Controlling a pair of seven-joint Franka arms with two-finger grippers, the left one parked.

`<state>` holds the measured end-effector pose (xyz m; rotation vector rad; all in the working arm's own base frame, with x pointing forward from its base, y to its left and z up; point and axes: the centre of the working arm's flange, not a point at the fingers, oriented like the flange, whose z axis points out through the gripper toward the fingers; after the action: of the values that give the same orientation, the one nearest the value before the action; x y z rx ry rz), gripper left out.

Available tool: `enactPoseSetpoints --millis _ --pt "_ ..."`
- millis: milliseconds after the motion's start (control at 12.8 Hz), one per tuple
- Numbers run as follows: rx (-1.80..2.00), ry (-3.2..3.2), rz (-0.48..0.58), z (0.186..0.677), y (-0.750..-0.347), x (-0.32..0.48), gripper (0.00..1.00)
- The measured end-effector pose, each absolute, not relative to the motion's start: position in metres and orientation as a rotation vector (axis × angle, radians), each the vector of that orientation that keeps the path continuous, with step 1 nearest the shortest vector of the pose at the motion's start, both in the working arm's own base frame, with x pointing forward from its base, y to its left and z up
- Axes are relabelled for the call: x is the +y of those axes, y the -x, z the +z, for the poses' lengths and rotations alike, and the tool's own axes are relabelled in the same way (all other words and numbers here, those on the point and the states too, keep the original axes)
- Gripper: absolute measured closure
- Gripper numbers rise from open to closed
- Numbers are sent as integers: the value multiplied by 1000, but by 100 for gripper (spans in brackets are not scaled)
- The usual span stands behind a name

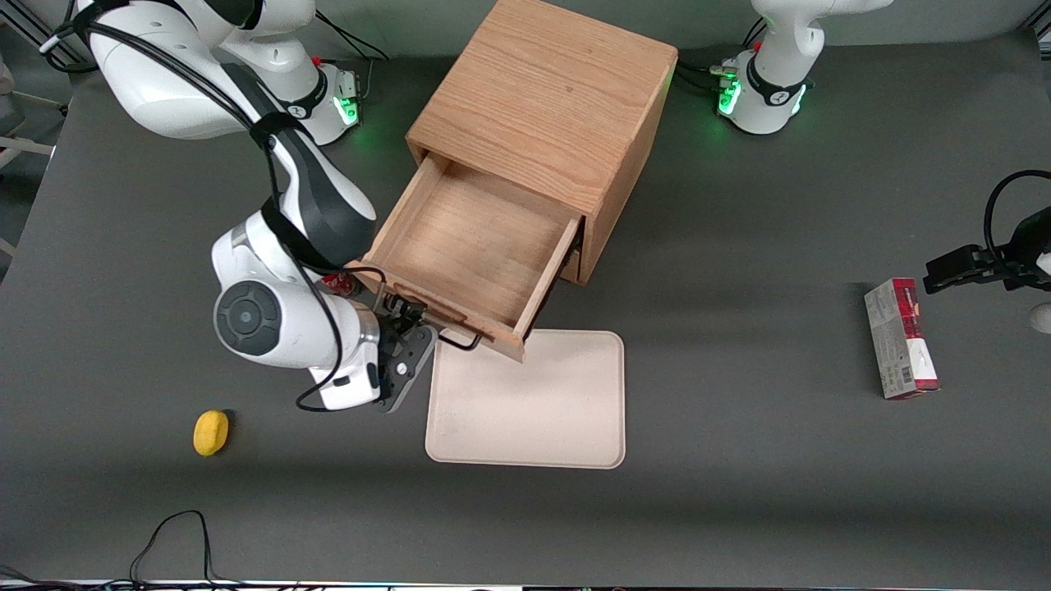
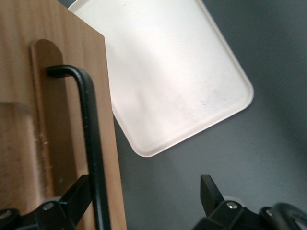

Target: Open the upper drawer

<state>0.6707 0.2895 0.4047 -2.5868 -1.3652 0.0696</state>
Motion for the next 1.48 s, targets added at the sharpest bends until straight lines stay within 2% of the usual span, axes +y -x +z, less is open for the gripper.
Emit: enactPoseSetpoints --millis 234,545,623,779,1091,1325,1481 --pt "-1362 2649 -20 435 -684 272 0" --pt "-1261 2745 -221 522 -697 209 0" --pt "-1174 2775 -213 537 -697 179 0" --pt "-919 2850 -120 557 -683 109 0" --pt "-342 2986 18 569 -616 62 0" --pt "-161 3053 -8 581 -535 48 0" --pt "-126 3092 21 597 -489 36 0"
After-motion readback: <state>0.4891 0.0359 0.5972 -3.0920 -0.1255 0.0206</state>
